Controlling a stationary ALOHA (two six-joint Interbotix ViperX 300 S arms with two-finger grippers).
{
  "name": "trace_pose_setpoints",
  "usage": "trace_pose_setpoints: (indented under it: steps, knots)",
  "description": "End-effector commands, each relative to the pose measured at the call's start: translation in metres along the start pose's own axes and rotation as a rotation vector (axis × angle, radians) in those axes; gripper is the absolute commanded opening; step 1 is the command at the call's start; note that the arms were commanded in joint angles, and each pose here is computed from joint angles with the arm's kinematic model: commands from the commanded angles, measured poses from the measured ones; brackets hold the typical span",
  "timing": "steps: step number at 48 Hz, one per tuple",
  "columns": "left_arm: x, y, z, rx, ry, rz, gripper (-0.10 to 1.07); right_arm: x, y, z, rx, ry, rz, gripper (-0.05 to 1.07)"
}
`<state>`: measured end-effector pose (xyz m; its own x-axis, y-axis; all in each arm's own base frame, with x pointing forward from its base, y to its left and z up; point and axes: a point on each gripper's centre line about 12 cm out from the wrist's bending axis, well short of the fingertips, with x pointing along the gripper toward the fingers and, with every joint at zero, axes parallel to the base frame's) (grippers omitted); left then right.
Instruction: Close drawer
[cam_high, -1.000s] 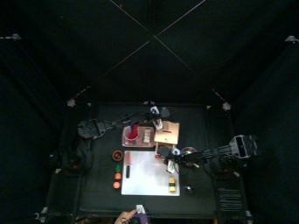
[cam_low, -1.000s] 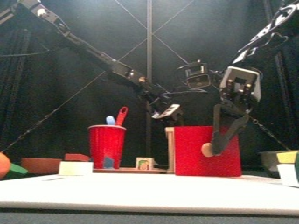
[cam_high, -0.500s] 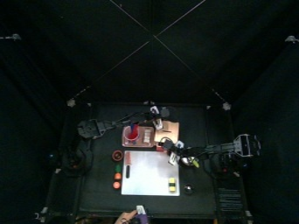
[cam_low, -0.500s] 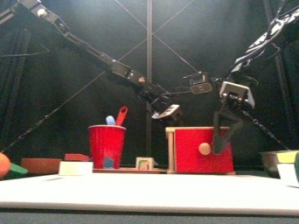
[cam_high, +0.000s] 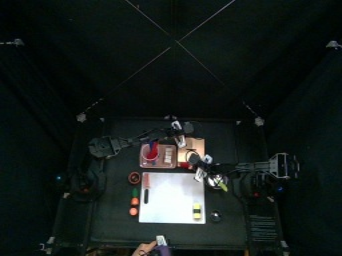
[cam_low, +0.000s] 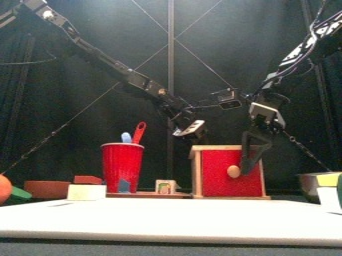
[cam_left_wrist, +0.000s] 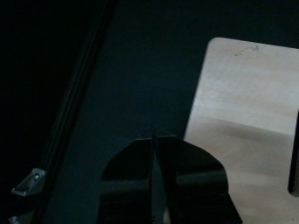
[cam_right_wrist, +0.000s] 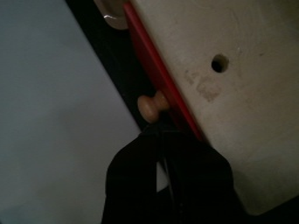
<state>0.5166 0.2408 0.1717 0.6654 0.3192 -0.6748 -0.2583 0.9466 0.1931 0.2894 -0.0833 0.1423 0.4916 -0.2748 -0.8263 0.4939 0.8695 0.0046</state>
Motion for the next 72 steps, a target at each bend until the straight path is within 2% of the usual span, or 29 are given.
trace_pose_setpoints:
  steps: [1, 7, 13, 23, 31, 38, 44, 54, 61, 72]
  knots:
    - [-0.008, 0.002, 0.011, -0.001, -0.027, 0.006, 0.45, -0.012, -0.004, 0.012, 0.029, -0.059, 0.011, 0.18]
    - [-0.008, 0.004, 0.010, -0.003, -0.025, 0.007, 0.45, -0.016, 0.005, 0.017, 0.043, -0.089, 0.052, 0.18]
    - [-0.009, 0.004, 0.012, -0.003, -0.031, 0.009, 0.45, -0.020, 0.024, 0.018, 0.040, -0.107, 0.113, 0.18]
    - [-0.023, 0.007, 0.023, -0.006, -0.074, 0.020, 0.45, -0.036, 0.051, 0.017, 0.022, -0.132, 0.198, 0.18]
    - [-0.048, 0.009, 0.040, -0.004, -0.166, 0.039, 0.45, -0.061, 0.056, 0.018, 0.060, -0.201, 0.270, 0.18]
    - [-0.078, 0.006, 0.046, 0.002, -0.214, 0.043, 0.45, -0.086, 0.053, 0.014, 0.069, -0.289, 0.335, 0.18]
    - [-0.100, -0.016, 0.046, 0.026, -0.239, 0.014, 0.45, -0.104, 0.048, 0.005, 0.065, -0.382, 0.401, 0.18]
    - [-0.140, -0.067, 0.041, 0.065, -0.350, -0.054, 0.45, -0.117, 0.043, -0.010, 0.061, -0.495, 0.486, 0.18]
    - [-0.162, -0.102, 0.024, 0.041, -0.407, -0.121, 0.45, -0.114, 0.042, -0.015, 0.031, -0.496, 0.481, 0.18]
    - [-0.185, -0.139, -0.017, 0.010, -0.432, -0.199, 0.45, -0.113, 0.043, -0.014, -0.018, -0.506, 0.475, 0.18]
